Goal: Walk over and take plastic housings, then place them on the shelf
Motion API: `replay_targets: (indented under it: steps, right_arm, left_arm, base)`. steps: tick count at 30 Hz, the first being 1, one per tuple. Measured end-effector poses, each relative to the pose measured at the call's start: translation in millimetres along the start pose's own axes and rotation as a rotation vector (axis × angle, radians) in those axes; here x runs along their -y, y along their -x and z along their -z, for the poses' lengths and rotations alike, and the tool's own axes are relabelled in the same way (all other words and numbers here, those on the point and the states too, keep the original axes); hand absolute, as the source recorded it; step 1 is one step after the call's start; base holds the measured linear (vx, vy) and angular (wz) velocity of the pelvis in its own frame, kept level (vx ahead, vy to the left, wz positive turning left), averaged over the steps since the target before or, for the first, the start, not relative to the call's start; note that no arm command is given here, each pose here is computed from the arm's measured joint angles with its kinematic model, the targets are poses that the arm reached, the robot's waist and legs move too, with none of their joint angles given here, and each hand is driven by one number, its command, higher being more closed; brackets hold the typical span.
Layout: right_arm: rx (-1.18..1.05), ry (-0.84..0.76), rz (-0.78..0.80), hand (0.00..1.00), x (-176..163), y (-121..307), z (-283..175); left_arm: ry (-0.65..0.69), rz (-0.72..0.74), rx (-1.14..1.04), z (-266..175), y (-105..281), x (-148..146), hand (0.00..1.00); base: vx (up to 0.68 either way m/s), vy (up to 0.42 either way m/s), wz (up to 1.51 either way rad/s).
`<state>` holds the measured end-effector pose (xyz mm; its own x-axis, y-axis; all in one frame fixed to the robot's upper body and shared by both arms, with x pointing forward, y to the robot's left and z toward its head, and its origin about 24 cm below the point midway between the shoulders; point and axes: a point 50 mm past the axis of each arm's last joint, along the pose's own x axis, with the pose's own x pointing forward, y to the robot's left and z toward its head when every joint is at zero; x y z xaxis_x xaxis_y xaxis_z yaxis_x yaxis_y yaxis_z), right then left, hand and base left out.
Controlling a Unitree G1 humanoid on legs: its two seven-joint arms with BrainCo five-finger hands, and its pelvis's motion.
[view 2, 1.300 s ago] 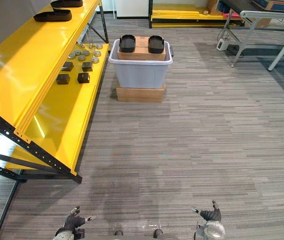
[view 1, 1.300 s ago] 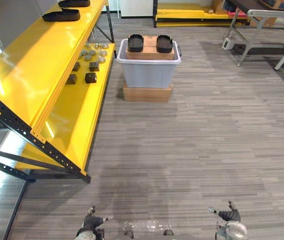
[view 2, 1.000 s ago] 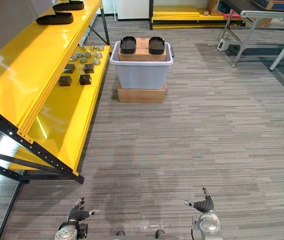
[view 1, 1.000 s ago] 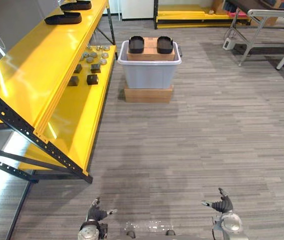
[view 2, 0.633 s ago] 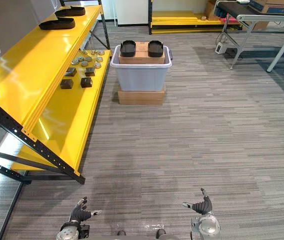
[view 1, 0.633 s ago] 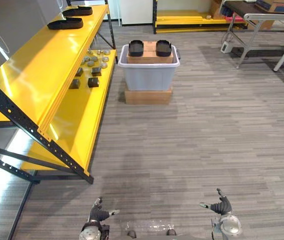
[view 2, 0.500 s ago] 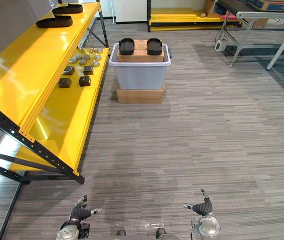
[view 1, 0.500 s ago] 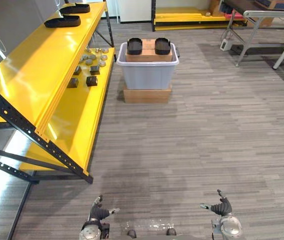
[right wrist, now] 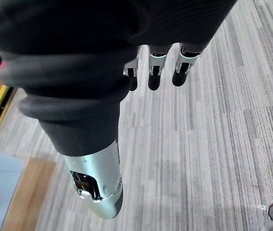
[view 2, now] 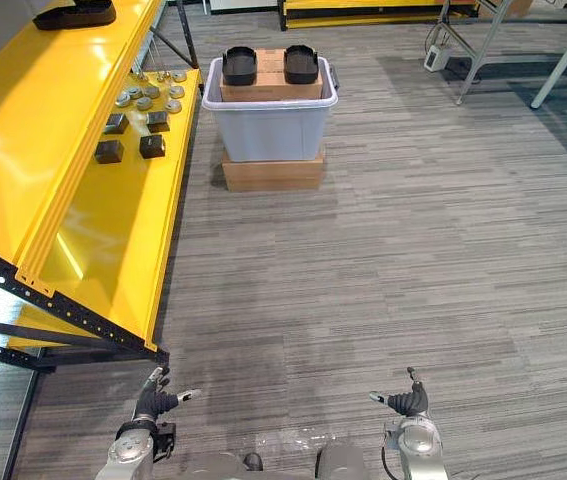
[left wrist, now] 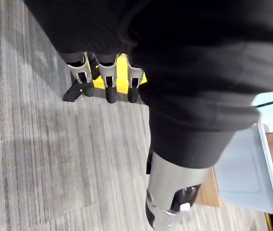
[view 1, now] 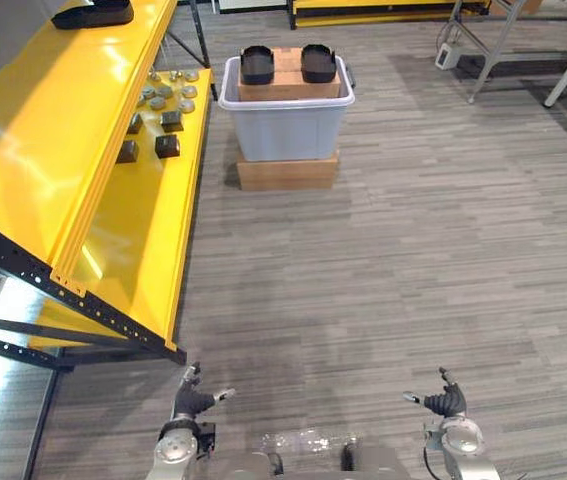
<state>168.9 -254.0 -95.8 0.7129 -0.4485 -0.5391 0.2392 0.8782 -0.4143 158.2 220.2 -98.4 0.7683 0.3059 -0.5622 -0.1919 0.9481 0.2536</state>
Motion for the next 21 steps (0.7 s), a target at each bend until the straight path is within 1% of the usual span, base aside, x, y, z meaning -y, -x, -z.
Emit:
replay_targets:
  steps: [3,5,7,9,13,17,21]
  right_arm:
    - [-0.001,0.014,0.022,0.0,7,-1,1]
    - [0.009,0.003,0.051,0.0,13,-4,-4]
    - [0.046,-0.022,0.047,0.0,9,-5,-15]
    - [0.044,-0.023,0.037,0.0,6,-4,-14]
    - [0.047,-0.081,0.009,0.0,-6,0,-15]
    - [0.034,-0.094,0.009,0.0,-7,-2,-15]
    - [-0.028,-0.103,0.032,0.0,-1,-3,-1]
  left_arm:
    - [0.007,-0.01,0.023,-9,-5,2,0.0]
    - [0.031,0.003,0.015,-10,-6,12,0.0]
    - [0.049,0.002,0.018,-12,-7,14,0.0]
    - [0.066,-0.009,0.001,-7,-5,14,0.0]
    - [0.076,-0.007,-0.031,4,1,16,0.0]
    - [0.084,0.0,-0.046,7,4,19,0.0]
    - [0.085,-0.003,-0.089,21,12,19,0.0]
  base:
    - [0.6,-0.144,0.49]
    - [0.6,-0.198,0.34]
    - [0.66,-0.276,0.29]
    - [0.59,-0.249,0.21]
    - [0.64,-0.231,-0.15]
    - [0.45,-0.013,-0.21]
    - [0.52,0.149,-0.47]
